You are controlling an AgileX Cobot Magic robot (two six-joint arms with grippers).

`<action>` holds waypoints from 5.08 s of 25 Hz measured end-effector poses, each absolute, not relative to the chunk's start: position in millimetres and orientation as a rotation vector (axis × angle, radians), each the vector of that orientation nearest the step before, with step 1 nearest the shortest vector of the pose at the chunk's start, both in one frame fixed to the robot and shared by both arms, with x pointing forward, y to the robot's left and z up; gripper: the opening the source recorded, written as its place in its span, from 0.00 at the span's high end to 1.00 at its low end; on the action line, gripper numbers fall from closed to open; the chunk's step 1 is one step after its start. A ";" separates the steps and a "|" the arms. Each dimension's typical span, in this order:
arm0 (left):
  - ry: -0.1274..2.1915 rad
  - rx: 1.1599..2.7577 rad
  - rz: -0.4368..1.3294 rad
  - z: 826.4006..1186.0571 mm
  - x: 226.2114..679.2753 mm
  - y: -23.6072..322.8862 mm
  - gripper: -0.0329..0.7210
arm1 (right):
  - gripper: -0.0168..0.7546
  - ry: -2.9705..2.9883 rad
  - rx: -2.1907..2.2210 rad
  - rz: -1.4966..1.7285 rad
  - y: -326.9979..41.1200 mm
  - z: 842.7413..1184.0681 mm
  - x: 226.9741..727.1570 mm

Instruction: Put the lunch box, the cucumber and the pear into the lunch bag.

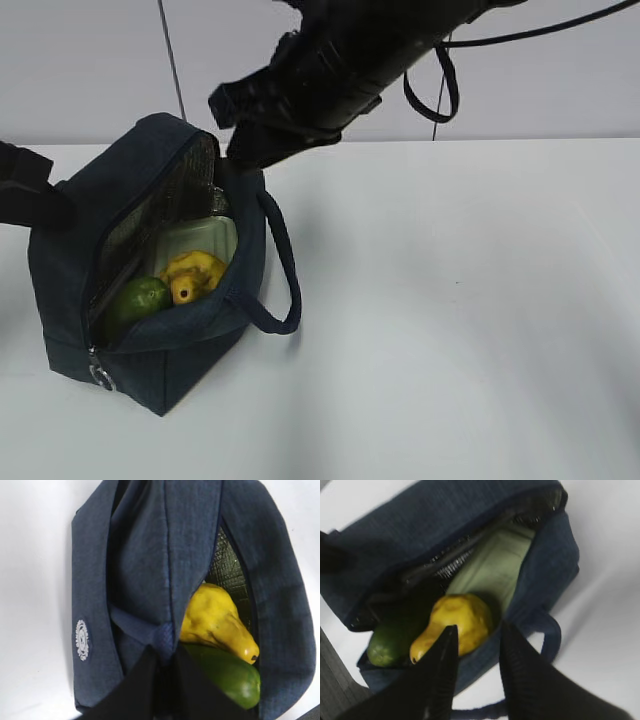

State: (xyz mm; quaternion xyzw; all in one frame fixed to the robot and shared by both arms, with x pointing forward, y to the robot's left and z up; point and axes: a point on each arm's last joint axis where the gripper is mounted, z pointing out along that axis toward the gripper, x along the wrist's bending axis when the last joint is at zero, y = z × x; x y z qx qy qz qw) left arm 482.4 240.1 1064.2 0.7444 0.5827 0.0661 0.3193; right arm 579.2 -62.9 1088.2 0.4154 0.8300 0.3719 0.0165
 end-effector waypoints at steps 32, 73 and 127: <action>1.532 1.957 0.173 1064.2 482.3 240.1 0.95 | 0.68 2.650 1.652 1.061 -49.0 1037.2 590.7; 1.351 1.836 -0.070 1070.4 471.9 170.2 0.95 | 0.97 2.517 1.344 0.373 -114.0 1071.5 592.3; 1.055 2.156 -0.041 1067.4 449.2 161.8 0.35 | 0.53 2.515 1.334 0.615 -142.9 1157.4 518.2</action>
